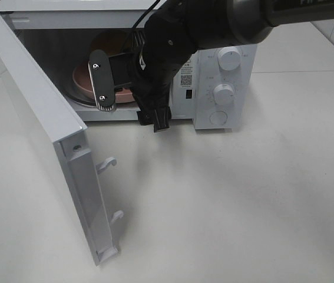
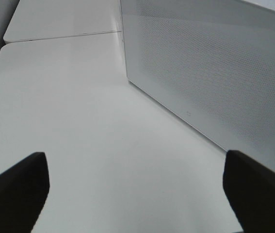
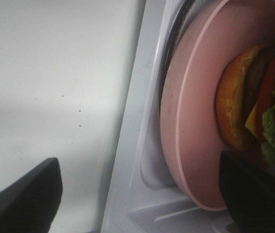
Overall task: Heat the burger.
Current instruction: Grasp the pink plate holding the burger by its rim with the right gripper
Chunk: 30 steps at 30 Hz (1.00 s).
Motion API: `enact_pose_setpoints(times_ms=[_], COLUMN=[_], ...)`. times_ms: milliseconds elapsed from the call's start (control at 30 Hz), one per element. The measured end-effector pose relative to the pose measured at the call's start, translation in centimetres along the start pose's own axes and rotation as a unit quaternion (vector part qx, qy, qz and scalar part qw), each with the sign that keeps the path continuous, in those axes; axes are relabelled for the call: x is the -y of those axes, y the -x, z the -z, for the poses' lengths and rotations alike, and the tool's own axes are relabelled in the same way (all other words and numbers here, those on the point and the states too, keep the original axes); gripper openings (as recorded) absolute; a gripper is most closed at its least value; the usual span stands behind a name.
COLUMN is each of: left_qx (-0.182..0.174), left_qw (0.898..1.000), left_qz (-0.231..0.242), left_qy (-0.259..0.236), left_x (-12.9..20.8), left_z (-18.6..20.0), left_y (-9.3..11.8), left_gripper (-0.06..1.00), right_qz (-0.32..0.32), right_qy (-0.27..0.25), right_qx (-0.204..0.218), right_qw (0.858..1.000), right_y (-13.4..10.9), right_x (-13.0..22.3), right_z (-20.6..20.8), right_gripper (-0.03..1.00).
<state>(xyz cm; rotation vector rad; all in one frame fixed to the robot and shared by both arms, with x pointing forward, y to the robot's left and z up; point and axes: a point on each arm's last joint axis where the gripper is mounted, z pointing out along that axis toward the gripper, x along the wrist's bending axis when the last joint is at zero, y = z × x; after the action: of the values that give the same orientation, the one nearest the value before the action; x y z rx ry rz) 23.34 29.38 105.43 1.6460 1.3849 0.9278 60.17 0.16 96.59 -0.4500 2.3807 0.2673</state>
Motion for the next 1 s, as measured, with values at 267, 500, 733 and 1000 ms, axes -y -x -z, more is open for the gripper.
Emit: enact_pose_setpoints(times_ms=[267,500,733,1000], left_qx=[-0.001,-0.004,-0.021,-0.037], left_qw=[1.000,1.000,1.000,0.999], left_qz=[-0.001,-0.003,-0.007,-0.016], left_qy=[0.000,-0.001,-0.003,-0.005], left_x=[0.0,0.0,0.0,0.1], left_z=[0.0,0.0,0.0,0.0], left_y=[0.0,-0.1,-0.4,-0.7], left_gripper=[0.89,0.89,0.89,0.89], right_qz=[-0.008,-0.014,-0.021,-0.027], right_qy=[0.001,0.001,0.001,0.000], right_qx=[0.005,0.006,0.009,0.015], right_qw=[1.000,1.000,1.000,1.000], right_y=[0.3,0.3,0.4,0.6], right_x=[0.3,0.2,-0.1,0.3], right_z=[-1.9,-4.1,-5.9,-7.3], right_gripper=[0.83,0.83,0.82,0.81])
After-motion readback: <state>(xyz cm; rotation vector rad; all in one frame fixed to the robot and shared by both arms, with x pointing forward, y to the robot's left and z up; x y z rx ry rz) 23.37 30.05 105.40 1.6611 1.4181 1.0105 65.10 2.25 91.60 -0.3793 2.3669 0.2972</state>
